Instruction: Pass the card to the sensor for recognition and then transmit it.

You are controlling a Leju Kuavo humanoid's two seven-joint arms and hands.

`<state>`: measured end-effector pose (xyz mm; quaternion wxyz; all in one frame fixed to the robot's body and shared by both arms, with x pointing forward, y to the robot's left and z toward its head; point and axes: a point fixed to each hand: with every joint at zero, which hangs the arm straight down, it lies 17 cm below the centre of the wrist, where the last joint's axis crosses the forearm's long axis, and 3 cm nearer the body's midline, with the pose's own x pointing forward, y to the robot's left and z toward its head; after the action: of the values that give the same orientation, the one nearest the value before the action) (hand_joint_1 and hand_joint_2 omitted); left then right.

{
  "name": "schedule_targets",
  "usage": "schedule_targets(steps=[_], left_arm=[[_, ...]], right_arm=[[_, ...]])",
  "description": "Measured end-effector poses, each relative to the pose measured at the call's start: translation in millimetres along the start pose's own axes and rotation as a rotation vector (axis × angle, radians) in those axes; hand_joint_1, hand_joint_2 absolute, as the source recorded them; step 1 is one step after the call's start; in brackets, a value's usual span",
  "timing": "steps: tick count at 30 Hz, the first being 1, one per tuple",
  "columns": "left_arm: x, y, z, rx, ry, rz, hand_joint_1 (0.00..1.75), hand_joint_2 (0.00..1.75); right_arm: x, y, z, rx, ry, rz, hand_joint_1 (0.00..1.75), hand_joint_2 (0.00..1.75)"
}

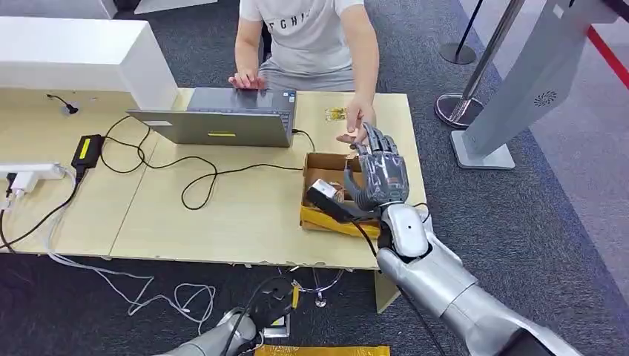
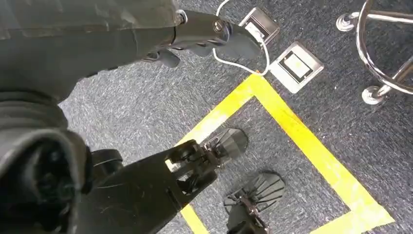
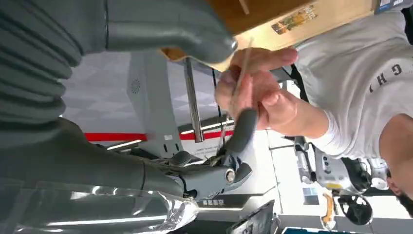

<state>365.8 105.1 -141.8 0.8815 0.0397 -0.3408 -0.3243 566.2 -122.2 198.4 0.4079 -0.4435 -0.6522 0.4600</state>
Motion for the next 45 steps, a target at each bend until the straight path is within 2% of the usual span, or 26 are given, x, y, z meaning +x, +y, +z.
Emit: schedule_targets(steps=[13, 21, 25, 28, 31, 34, 37, 40, 45], left_arm=[[-3.8, -5.3, 0.8, -0.012, 0.004, 0.001, 0.0, 0.0], [-7.1, -7.7, 1.2, -0.017, 0.01, 0.007, 0.0, 0.0], [-9.1, -5.5, 0.9, -0.001, 0.014, 0.016, 0.0, 0.0], [-14.9, -6.6, 1.1, 0.006, 0.025, 0.034, 0.0, 0.0], [-24.6, -9.1, 1.8, -0.001, 0.053, 0.052, 0.0, 0.0], [-33.5, -9.8, 2.3, -0.006, 0.08, 0.072, 0.0, 0.0], [-40.5, -8.6, 2.5, -0.002, 0.093, 0.083, 0.0, 0.0], [-45.9, -5.8, 2.4, 0.009, 0.097, 0.085, 0.0, 0.0], [-53.3, -1.3, 2.3, 0.028, 0.099, 0.079, 0.0, 0.0]], right_arm=[[6.3, -6.9, -2.8, -0.004, -0.022, 0.05, 0.0, 0.0], [-11.9, -20.5, -9.8, -0.015, 0.008, 0.074, 0.0, 0.0], [-34.5, -29.8, -12.6, -0.035, 0.078, 0.001, 0.0, 0.0], [-72.6, -38.2, -18.1, -0.014, 0.18, -0.111, 0.0, 0.0], [-134.1, -56.6, -18.0, -0.021, 0.31, -0.067, 0.0, 0.0], [-202.9, -68.2, -2.7, -0.014, 0.458, -0.027, 0.0, 0.0], [-267.5, -75.2, 25.2, -0.027, 0.603, -0.022, 0.0, 0.0], [-334.9, -78.6, 69.6, -0.046, 0.787, -0.033, 0.0, 0.0], [-399.3, -73.4, 130.5, -0.039, 0.965, -0.064, 0.0, 0.0]])
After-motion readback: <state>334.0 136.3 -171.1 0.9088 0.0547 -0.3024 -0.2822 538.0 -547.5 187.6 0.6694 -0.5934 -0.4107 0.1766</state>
